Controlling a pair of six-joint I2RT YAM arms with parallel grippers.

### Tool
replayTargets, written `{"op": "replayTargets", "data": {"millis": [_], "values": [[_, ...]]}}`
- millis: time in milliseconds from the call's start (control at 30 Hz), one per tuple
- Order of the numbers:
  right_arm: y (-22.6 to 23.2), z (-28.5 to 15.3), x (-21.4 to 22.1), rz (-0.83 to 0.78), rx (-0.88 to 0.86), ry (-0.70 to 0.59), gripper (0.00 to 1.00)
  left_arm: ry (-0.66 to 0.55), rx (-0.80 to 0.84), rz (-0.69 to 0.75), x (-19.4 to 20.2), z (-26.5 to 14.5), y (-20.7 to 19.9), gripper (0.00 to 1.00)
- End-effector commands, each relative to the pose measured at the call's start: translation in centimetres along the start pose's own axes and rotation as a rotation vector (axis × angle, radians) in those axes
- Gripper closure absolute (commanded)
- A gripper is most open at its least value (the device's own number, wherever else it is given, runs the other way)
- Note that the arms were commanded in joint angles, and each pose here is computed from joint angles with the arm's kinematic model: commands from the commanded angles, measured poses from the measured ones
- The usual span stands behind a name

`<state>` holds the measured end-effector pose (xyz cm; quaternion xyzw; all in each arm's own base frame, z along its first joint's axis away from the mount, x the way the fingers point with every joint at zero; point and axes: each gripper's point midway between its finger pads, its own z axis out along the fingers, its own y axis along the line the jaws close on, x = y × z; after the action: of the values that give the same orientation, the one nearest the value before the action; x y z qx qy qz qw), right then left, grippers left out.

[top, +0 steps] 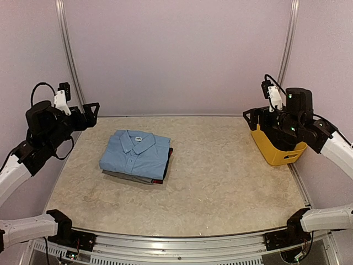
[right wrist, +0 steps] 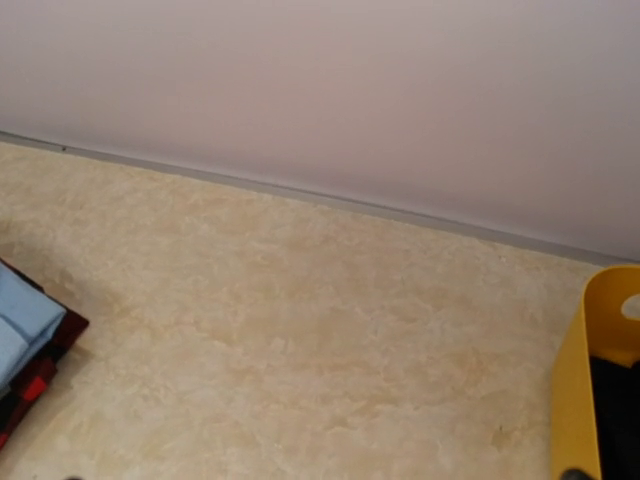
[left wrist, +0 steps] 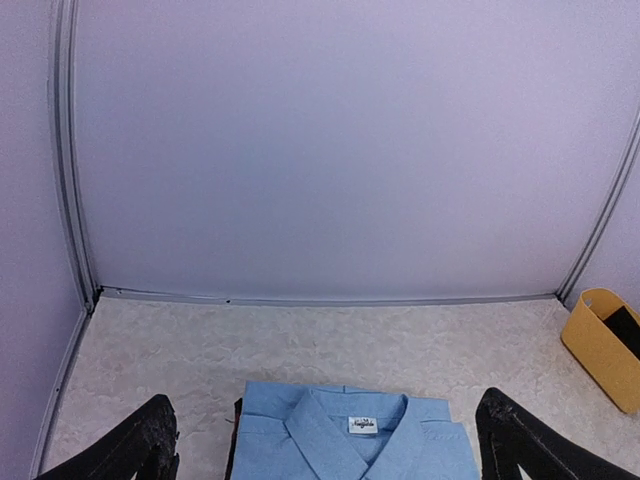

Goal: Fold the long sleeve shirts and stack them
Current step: Reset both arms

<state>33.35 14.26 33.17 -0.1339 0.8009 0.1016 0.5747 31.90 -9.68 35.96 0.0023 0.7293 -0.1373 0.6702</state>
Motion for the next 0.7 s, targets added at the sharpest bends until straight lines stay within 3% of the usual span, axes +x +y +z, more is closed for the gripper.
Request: {"op": "replayTargets", "data": {"millis": [0, 667], "values": [[0.3, 0.6, 0.7, 0.006, -0.017, -0.015, 0.01, -0.069, -0.044, 0.049, -0.7, -0.9, 0.3, 0.01], [0.4, 1.8, 2.0, -0.009, -0.019, 0.025, 0.00, -0.051, -0.041, 0.045, -0.1, -0.6, 0.1, 0.01]]}}
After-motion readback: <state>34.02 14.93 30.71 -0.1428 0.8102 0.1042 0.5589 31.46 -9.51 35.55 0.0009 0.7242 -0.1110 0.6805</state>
